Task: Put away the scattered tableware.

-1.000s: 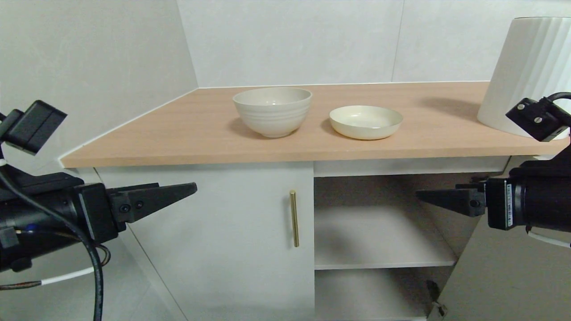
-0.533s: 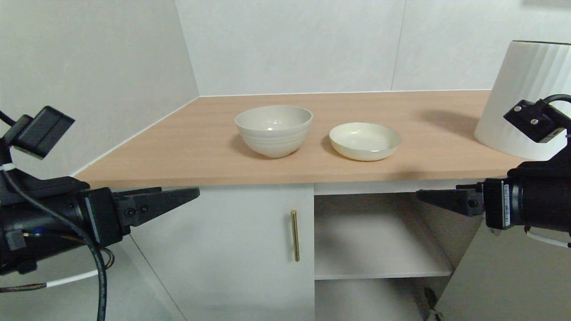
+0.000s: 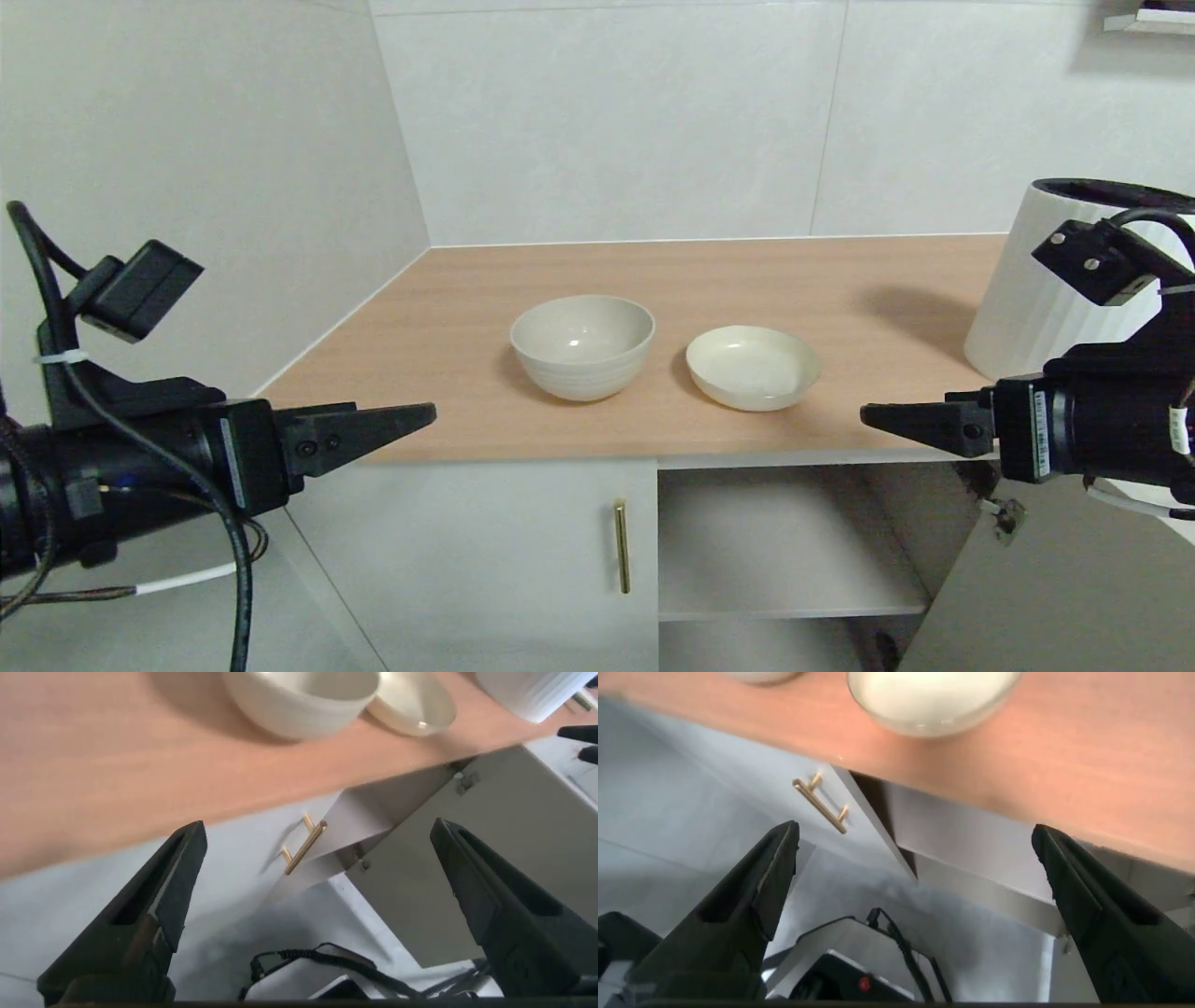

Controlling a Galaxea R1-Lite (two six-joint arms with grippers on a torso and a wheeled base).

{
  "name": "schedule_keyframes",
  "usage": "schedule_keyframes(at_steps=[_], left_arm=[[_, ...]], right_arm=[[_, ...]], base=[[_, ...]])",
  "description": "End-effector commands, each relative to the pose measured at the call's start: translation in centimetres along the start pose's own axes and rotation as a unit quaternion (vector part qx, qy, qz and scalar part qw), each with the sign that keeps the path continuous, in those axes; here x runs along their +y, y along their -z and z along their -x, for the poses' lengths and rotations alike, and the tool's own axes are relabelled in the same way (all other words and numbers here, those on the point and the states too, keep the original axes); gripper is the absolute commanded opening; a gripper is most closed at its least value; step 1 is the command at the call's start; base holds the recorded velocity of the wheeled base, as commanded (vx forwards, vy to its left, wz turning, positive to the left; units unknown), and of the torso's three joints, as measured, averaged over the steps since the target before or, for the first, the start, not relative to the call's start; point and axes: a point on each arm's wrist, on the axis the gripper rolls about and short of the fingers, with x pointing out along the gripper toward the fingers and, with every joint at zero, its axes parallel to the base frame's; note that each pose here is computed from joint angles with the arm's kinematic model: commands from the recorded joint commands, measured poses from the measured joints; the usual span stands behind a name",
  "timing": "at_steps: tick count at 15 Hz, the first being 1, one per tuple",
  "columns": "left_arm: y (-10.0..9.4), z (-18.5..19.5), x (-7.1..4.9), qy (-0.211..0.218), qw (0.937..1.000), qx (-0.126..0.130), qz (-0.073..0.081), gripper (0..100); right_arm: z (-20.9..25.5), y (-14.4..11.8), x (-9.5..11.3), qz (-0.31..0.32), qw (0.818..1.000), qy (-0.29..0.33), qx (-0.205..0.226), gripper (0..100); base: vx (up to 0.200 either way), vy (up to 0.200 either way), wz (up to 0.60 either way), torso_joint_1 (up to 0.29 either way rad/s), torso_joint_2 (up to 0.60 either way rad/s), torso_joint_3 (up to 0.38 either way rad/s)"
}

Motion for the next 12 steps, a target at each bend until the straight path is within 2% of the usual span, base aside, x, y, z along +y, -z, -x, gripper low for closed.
schedule_keyframes(at_steps=[1,7,10,12], left_arm=[[0.2,-0.9,0.4,-0.004,0.9999,0.009,0.004,100],[0.3,-1.5,0.6,-0.003,0.9999,0.012,0.005,100],[-0.7,-1.7,0.0,0.009,1.0,0.002,-0.003,100],[-2.0,-2.9,-0.2,0.012,0.9999,0.008,-0.004,100]], right_arm=[[-0.5,0.1,-0.1,0.0,1.0,0.002,0.007,100],[-0.9,0.2,-0.1,0.002,1.0,0.003,0.014,100],[-1.1,0.1,-0.1,0.003,1.0,0.003,0.014,100],[-2.1,-0.4,-0.4,0.001,1.0,0.009,0.005,100]], base=[[0.0,0.0,0.0,0.198,-0.48,-0.281],[0.0,0.0,0.0,0.22,-0.5,-0.282],[0.0,0.0,0.0,0.233,-0.53,-0.282],[0.0,0.0,0.0,0.102,-0.23,-0.124]])
